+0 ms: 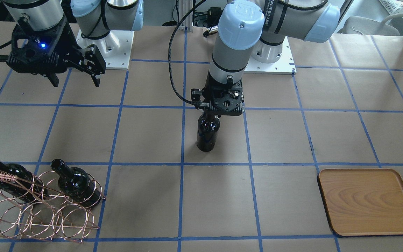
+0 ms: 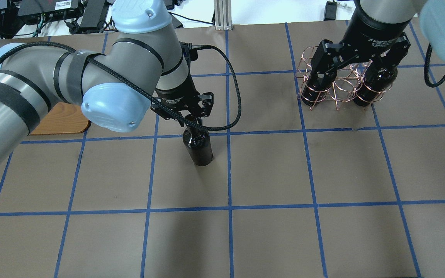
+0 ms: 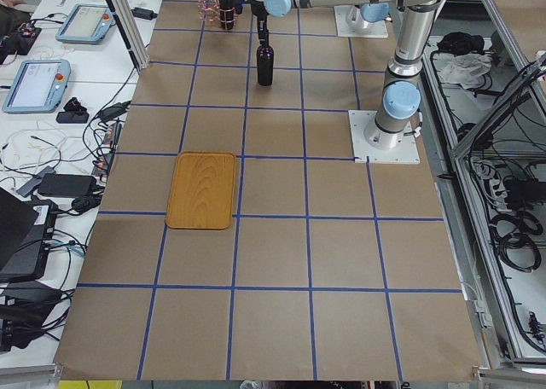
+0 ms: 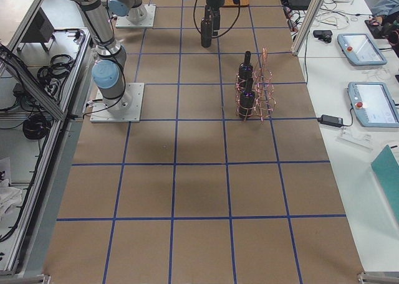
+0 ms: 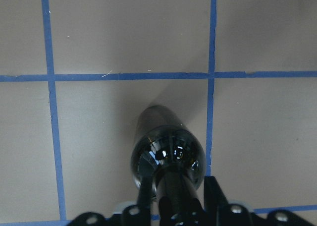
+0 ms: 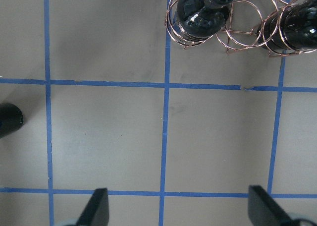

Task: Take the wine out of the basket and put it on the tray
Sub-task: 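Close the left gripper on the bottle neck and lift it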

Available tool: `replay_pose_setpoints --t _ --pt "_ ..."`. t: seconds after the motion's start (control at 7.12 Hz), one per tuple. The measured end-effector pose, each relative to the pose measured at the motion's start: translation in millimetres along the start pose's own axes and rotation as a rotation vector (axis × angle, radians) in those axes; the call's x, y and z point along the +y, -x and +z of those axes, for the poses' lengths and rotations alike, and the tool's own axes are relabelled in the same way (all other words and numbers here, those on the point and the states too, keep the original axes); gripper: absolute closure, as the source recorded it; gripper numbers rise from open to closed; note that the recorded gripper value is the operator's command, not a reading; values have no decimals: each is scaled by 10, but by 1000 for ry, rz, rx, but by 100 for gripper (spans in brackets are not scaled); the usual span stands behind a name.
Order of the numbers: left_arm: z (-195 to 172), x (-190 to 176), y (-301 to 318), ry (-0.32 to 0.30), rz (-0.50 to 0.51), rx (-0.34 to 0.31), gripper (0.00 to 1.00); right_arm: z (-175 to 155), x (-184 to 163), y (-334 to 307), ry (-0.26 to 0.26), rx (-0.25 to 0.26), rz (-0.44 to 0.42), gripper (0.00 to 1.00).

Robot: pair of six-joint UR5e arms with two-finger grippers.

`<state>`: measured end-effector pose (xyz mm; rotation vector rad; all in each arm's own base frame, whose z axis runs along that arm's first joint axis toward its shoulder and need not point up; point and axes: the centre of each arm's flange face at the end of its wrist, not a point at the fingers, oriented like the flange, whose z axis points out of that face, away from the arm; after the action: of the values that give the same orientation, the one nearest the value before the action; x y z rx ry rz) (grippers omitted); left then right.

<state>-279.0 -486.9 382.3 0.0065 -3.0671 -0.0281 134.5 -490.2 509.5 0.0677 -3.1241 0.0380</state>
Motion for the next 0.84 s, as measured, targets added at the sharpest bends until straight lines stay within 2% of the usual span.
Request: replay_pose_setpoints --t 0.42,0.56,0.84 --pt "3 3 1 5 7 -1 100 -16 -41 -6 -26 3 1 0" --pt "-59 -41 45 -9 38 -16 100 -19 -43 -6 -30 3 1 0" --pt "-412 -315 406 -44 76 -53 100 -31 -47 -7 -39 3 3 0"
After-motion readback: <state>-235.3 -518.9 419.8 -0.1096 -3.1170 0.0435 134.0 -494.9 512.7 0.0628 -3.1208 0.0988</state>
